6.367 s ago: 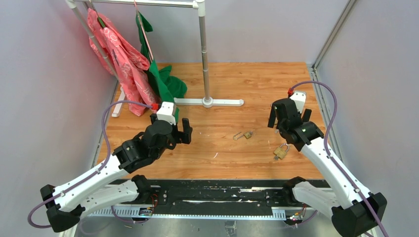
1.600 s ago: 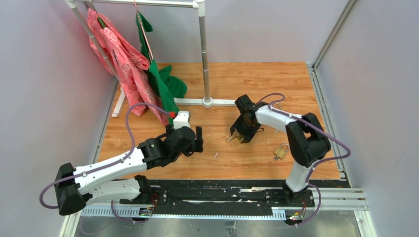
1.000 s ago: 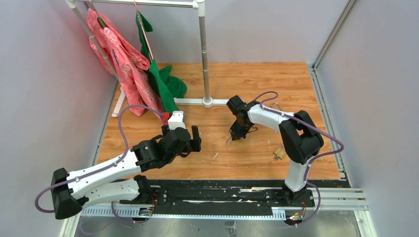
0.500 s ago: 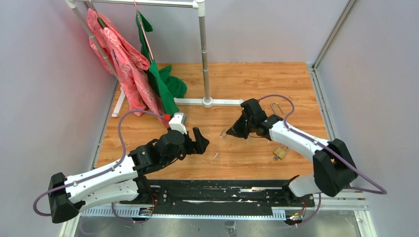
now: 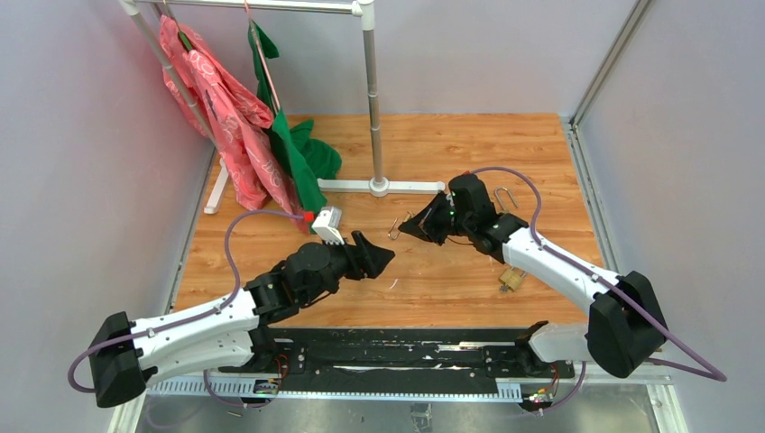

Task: Lock with the key
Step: Pick up the lock from the center of the board.

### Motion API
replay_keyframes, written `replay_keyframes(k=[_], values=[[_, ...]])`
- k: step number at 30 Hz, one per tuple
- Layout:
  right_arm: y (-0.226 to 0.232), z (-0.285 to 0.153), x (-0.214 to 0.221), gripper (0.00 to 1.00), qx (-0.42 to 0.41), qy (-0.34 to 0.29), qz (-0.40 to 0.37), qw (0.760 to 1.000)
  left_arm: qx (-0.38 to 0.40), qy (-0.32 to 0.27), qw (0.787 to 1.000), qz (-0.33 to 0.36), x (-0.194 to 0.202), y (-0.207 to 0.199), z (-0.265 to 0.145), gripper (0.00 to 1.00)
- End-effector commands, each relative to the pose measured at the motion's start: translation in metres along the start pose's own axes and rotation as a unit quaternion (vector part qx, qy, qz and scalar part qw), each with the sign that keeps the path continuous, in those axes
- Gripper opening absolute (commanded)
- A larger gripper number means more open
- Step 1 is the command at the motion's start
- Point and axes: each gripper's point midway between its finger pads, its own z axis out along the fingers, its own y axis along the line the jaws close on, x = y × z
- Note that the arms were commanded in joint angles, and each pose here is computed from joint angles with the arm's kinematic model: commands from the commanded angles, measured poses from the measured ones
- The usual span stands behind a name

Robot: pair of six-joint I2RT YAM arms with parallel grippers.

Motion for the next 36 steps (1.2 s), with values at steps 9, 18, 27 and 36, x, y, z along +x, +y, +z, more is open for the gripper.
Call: replay_keyframes(k=[9,18,27,36], values=[[0.03,-0.011,0.019,0.0,-0.058,0.038,0.001,0.998,0.03,-0.064,0.997,-0.036,-0.041,-0.012,0.023,0.61],[0.036,-0.015,0.023,0.0,-0.068,0.05,0.002,0.996,0.038,-0.054,0.997,-0.05,-0.037,-0.015,0.036,0.44],[0.033,-0.014,0.027,0.0,-0.065,0.059,0.007,0.996,0.039,-0.059,0.996,-0.05,-0.042,-0.018,0.041,0.16],[0.027,-0.027,0.033,0.35,-0.076,0.062,-0.065,0.993,-0.025,-0.032,0.999,0.002,-0.049,-0.001,0.031,0.0]])
